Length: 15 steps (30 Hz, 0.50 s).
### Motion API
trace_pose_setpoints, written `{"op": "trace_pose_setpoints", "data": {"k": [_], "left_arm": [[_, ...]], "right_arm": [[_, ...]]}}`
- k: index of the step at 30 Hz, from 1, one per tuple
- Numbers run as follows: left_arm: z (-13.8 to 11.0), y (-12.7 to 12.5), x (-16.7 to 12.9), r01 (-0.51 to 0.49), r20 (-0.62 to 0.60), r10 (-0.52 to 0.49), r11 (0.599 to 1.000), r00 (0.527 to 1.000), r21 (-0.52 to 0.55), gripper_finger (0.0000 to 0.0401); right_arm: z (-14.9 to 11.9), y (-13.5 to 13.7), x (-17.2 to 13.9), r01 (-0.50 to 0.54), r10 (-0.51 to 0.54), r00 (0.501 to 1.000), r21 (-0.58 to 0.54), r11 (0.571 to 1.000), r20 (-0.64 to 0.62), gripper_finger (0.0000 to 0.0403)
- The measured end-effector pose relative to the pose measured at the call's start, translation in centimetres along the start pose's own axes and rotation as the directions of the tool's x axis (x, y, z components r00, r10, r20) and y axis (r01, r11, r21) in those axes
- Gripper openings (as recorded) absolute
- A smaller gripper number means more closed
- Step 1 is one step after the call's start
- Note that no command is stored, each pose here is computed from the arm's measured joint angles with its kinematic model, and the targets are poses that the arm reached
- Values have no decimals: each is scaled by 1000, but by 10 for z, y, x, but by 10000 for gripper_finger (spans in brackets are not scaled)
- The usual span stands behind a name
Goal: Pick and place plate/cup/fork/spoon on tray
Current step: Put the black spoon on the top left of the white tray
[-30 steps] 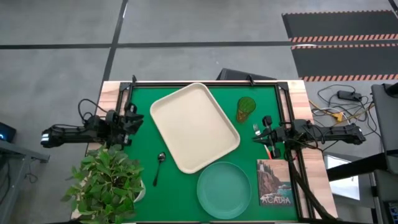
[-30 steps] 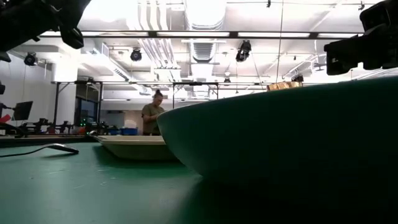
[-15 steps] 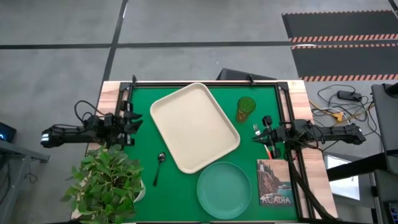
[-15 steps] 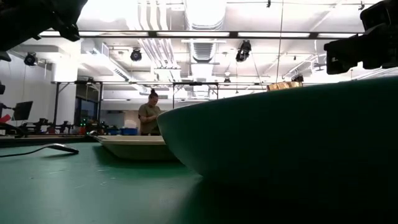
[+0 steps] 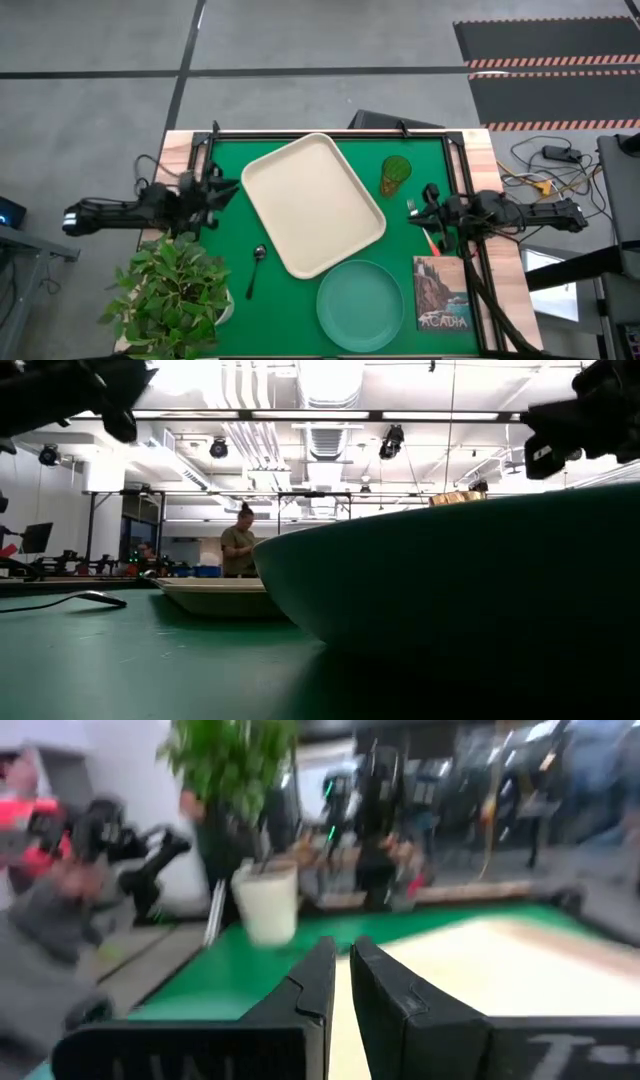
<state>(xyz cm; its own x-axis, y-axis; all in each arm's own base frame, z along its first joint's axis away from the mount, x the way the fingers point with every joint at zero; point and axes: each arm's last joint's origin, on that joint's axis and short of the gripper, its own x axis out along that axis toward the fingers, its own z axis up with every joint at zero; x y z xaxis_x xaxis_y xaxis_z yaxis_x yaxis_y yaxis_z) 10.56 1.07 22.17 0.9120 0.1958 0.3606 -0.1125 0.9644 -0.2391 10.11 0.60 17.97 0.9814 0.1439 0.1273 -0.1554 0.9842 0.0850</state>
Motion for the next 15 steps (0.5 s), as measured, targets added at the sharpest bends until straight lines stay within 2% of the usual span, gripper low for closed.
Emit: {"op": "trace_pose_setpoints", "data": {"k": [3, 6, 8, 11, 15], "left_arm": [[-11, 3, 9, -115, -208, 95, 990, 973, -86, 81], [-14, 2, 19, -170, -294, 119, 973, 948, -154, 81], [-17, 1, 24, -163, -336, 100, 973, 937, -166, 81], [-22, -2, 31, -76, -397, 15, 987, 917, -139, 81], [-23, -3, 37, -90, -372, 6, 974, 928, -207, 81]], "right_arm": [[12, -1, -1, 59, -55, 990, -30, 998, 132, 27], [23, 0, -3, 75, -51, 968, -88, 993, 246, 27], [30, 1, -5, 92, -49, 948, -124, 988, 315, 27], [38, 2, -6, 118, -52, 931, -163, 979, 361, 27], [58, 4, -7, 147, -46, 913, -223, 964, 404, 27]]}}
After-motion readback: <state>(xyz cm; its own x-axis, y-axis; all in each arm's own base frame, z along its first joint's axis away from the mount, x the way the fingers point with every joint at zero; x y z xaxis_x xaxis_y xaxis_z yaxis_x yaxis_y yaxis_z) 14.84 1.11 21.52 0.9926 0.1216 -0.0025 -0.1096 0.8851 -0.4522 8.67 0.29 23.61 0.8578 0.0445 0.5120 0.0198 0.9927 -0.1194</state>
